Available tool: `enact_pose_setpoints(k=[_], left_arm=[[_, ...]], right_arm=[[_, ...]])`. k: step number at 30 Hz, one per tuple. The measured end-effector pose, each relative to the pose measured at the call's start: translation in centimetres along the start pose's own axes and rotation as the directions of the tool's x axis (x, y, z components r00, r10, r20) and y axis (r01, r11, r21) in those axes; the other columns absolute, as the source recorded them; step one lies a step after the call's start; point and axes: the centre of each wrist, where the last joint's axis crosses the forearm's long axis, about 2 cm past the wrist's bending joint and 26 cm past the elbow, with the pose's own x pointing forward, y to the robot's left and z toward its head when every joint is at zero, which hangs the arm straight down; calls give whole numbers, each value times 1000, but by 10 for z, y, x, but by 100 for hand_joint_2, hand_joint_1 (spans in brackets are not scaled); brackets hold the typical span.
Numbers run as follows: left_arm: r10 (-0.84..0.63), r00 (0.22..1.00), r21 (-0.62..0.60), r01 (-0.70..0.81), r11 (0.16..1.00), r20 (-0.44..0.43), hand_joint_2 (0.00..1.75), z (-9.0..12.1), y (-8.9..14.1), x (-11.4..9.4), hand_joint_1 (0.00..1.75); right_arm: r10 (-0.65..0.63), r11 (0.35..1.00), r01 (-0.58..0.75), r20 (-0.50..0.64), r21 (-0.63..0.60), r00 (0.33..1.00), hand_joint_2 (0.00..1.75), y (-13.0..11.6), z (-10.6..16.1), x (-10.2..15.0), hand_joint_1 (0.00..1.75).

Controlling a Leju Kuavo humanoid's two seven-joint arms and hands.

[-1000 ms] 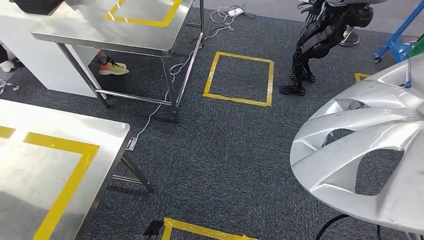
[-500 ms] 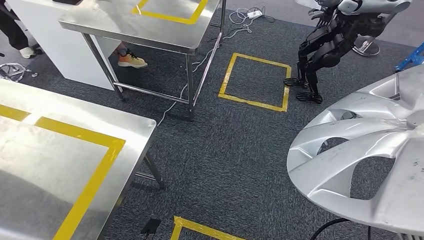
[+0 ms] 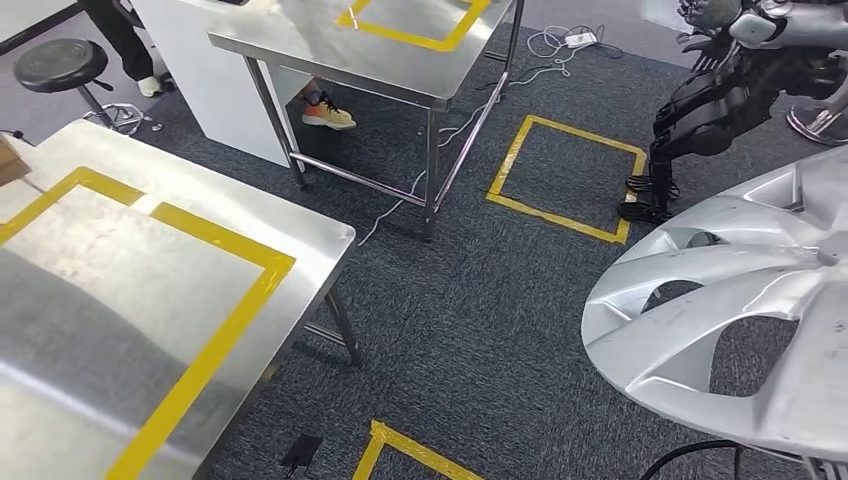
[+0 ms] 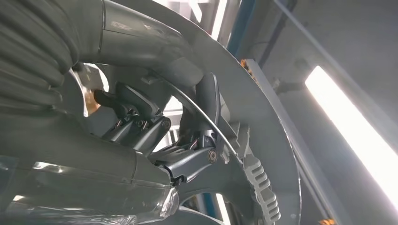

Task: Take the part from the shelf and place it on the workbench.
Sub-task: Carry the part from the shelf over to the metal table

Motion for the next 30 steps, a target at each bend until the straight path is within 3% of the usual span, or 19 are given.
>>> enact_pose_setpoints(k=[30], left_arm=[[-10, 1000, 0, 10, 1000, 8, 175, 0, 2, 1, 0]], right_arm=[[-32, 999, 32, -15, 30, 999, 175, -3, -1, -4, 175]])
